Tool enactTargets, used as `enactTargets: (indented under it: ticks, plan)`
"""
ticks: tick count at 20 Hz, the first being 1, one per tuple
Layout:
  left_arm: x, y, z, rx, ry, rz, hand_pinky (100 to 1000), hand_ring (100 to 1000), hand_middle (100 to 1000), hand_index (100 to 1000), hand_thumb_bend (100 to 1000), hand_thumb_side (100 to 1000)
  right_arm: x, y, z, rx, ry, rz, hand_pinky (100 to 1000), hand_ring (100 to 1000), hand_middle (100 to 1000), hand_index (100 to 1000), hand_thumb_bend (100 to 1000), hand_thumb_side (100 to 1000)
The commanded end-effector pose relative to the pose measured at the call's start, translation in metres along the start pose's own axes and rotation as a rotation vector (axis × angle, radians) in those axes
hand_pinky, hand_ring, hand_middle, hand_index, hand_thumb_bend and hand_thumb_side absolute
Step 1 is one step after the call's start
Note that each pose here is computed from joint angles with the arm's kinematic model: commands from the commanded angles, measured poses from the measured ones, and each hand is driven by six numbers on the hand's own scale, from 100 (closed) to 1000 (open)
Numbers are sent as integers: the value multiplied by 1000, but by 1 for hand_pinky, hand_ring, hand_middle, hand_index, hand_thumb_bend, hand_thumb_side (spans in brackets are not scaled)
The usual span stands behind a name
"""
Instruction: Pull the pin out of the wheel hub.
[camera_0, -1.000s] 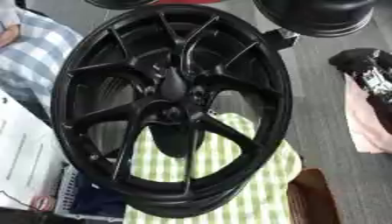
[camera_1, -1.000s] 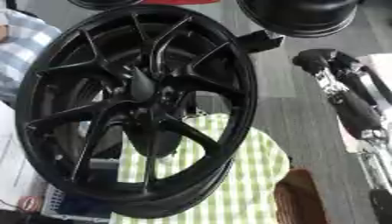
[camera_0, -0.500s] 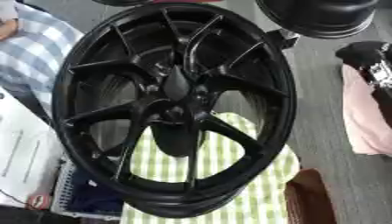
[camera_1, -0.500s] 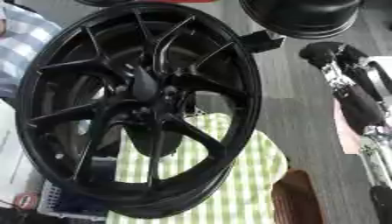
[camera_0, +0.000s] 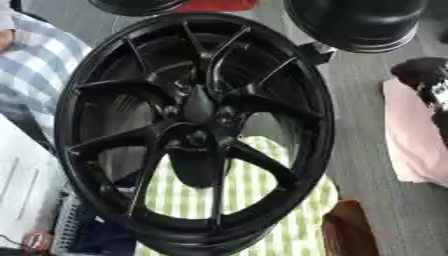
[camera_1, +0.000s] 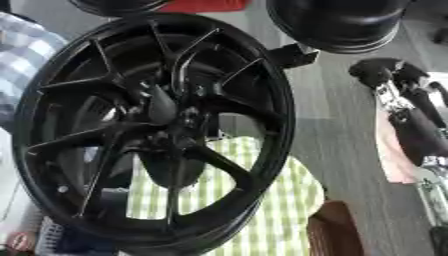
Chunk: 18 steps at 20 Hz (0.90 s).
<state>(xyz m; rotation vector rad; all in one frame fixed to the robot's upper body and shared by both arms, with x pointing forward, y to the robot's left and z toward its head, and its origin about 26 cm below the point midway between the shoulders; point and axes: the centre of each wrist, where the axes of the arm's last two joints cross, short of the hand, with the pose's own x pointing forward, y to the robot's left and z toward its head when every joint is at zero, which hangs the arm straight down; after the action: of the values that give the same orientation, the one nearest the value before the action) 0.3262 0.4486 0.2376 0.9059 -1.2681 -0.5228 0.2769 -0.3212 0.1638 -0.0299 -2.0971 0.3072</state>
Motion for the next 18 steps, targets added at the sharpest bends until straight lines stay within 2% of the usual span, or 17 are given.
enactTargets:
  ticks: [1,3,4,7,8,10,14,15,17,18]
  plan:
    - [1,11,13,72,-23,19,887,759,799,935,100,863,8,-3,-1,-3,-27,3,959,836,699,728,100,519]
    - [-4,7,19,80,-23,36,887,759,803,936,100,921,7,-2,-1,-2,-28,1,959,836,699,728,100,519]
    - [-5,6,20,87,-20,47,884,756,799,931,100,921,7,-2,-1,-2,-28,1,959,836,699,728,100,518]
    - [-5,5,23,117,-27,91,864,722,756,897,100,858,7,-3,-1,-3,-29,0,959,836,699,727,100,513]
    - [-2,5,24,131,-48,111,854,702,729,873,100,800,7,-3,-1,-4,-29,2,957,836,699,727,100,506]
    - [8,5,29,166,-124,159,844,675,696,853,100,736,8,-4,-1,-5,-32,12,956,837,700,728,100,495]
    - [38,2,40,237,-319,292,842,681,701,860,100,725,9,-4,-2,-3,-46,38,955,842,706,734,100,493]
    - [43,-4,44,245,-368,333,844,687,707,863,100,725,9,-4,-3,-4,-49,44,955,845,707,736,100,493]
    - [46,-34,58,300,-548,525,845,691,713,868,100,732,10,-3,-4,-1,-55,57,954,847,709,739,100,503]
    - [42,-50,59,325,-602,624,847,694,715,870,100,733,10,-1,-5,2,-55,64,954,848,710,741,100,510]
